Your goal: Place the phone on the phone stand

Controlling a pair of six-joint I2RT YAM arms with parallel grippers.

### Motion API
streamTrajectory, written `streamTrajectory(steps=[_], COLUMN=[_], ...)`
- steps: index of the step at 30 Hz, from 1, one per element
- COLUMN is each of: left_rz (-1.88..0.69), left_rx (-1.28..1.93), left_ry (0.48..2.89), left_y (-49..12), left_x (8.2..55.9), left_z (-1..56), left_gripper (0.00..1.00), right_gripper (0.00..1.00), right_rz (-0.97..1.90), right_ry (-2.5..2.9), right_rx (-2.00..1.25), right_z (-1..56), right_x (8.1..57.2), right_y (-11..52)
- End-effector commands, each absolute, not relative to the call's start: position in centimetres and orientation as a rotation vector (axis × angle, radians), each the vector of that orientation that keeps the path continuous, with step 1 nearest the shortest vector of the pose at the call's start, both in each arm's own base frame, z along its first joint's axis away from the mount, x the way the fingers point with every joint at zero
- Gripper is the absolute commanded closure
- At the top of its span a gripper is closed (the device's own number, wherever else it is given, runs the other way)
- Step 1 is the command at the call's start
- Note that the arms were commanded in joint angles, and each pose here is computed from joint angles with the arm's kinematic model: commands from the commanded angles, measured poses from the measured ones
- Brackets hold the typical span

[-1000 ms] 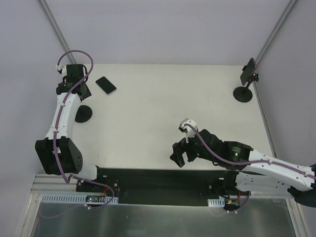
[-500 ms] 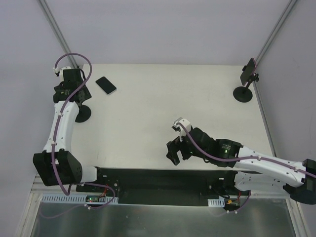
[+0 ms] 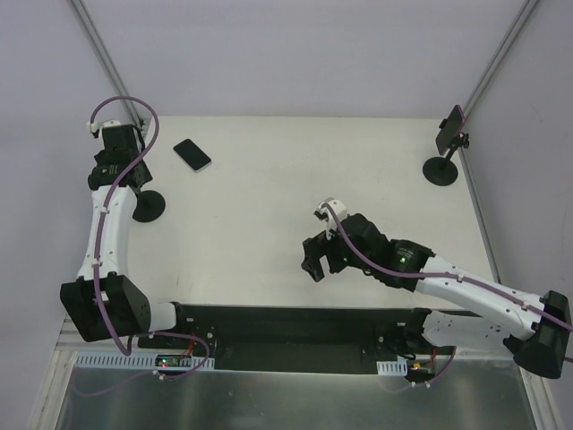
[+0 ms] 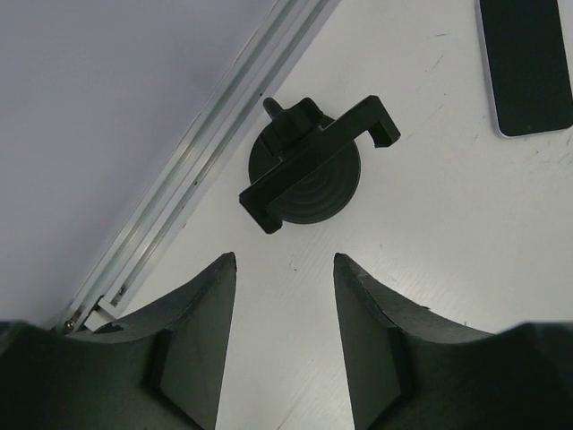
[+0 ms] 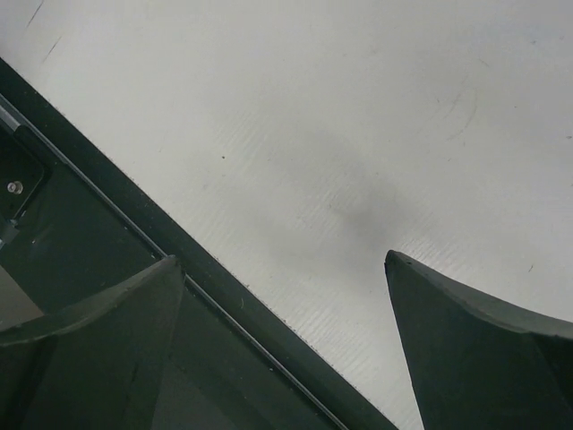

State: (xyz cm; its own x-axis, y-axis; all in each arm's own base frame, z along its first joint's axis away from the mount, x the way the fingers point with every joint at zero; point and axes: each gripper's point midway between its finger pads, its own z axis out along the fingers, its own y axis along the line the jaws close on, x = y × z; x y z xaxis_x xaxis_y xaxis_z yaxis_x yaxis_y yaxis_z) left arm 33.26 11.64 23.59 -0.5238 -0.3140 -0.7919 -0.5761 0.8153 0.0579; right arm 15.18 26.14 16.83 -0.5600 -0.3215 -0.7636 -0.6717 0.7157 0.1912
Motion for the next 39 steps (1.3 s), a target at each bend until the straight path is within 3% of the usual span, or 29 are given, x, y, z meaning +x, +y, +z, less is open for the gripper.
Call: streamTrajectory(steps=[1,9,14,20,27,35,39], left_rz=[0.423,0.431,0.432,0.449,0.396,0.156,-0.088], left_rx=[-0.686,-0.790,-0.822,-0.808,-0.765,-0.615,-0.434], left_ry=[2.160,2.178,2.163,2.147,2.162,2.182,2.174], left_y=[12.6,13.9,14.6,15.5,14.8,10.1,5.0], left_x=[34.1,34.9,34.8,35.7,35.9,32.9,31.3], left_z=[22.7,20.7,20.1,19.8,20.0,20.1,20.7], left_gripper=[0.56,0.58,0.53,0.65,1.00,1.00,1.00], right_gripper=[0.04,0.04,0.04,0.04,0.04,0.04,0.04], right_rz=[0.698,0.736,0.757,0.773,0.797,0.740,0.704], right_ry=[2.142,2.161,2.165,2.178,2.171,2.191,2.212], right_rx=[-0.723,-0.675,-0.669,-0.659,-0.657,-0.675,-0.671], right_z=[18.7,18.7,18.8,18.4,18.9,19.2,18.7], right_x=[16.7,17.9,17.7,17.4,17.2,17.6,18.0], right_y=[26.9,26.0,26.0,26.1,26.2,25.8,25.6])
